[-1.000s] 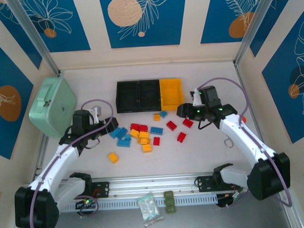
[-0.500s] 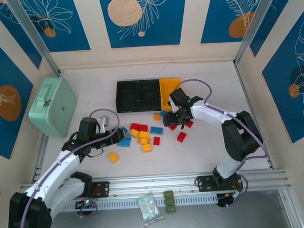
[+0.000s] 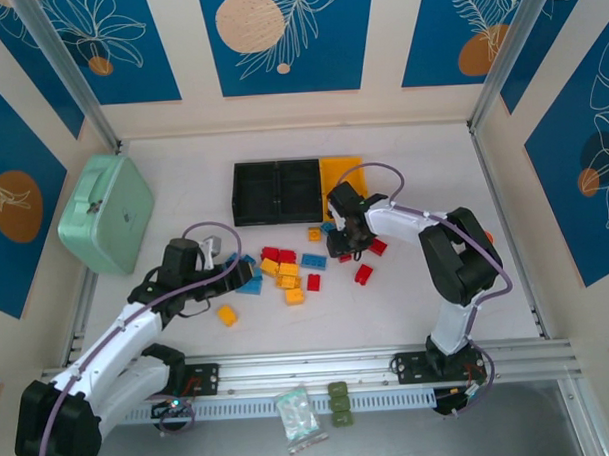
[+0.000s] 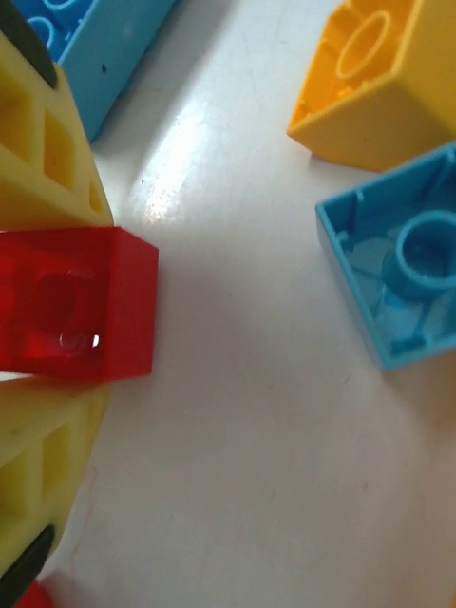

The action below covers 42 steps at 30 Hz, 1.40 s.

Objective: Sort the legos into containers by color
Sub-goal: Pick up the lego from the center of the table, then place the lego in the container.

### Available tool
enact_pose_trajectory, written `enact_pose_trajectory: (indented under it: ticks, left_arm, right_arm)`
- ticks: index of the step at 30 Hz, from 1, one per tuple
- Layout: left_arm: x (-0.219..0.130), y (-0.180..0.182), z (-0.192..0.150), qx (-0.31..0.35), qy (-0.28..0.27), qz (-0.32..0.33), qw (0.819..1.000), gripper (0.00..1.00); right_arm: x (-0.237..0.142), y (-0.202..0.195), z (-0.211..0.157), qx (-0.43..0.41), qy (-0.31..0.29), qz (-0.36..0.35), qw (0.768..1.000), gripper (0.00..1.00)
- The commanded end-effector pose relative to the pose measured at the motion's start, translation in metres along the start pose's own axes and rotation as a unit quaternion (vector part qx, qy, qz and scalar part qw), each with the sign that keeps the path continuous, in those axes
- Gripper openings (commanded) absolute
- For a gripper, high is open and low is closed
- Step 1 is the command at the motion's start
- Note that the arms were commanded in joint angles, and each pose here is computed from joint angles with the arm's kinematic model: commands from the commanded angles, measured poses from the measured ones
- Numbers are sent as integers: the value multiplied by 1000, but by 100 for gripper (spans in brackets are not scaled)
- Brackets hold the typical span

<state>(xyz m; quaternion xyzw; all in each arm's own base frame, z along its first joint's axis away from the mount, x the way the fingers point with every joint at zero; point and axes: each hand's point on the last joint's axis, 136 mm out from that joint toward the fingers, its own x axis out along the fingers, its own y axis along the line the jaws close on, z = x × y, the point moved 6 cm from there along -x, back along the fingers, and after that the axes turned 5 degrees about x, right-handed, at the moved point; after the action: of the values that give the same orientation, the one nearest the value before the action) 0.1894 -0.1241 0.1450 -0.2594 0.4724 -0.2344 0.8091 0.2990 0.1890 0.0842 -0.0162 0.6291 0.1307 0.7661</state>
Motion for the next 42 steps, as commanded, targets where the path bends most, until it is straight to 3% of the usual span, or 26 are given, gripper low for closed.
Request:
enact_pose_trajectory:
  ticks: [1,8,13,17,28,42]
  left_arm:
    - [3,1,-2,-2,-1,0,1000,74]
    - [5,-2,-2,-1,-2,-9,1000,74]
    - [5,-17,5,19,-4,-29,999,74]
    - [4,-36,12,58,-9,-28,998,74]
    - [13,-71,21,103,3,-31,994,74]
    - [18,-64,13,95,11,-16,995,75]
  right_arm:
    - [-7,8,7,-11,-11,-4,1000,33]
    - [-56,13,19,6,-56,10,998,31]
    - [-96,5,47,51,-92,30,994,31]
    - [-106,-3,72,86,-108,32,990,31]
    - [-74,-29,142,165,-89,11,982,31]
    - [-18,-41,163,183,-41,-32,982,33]
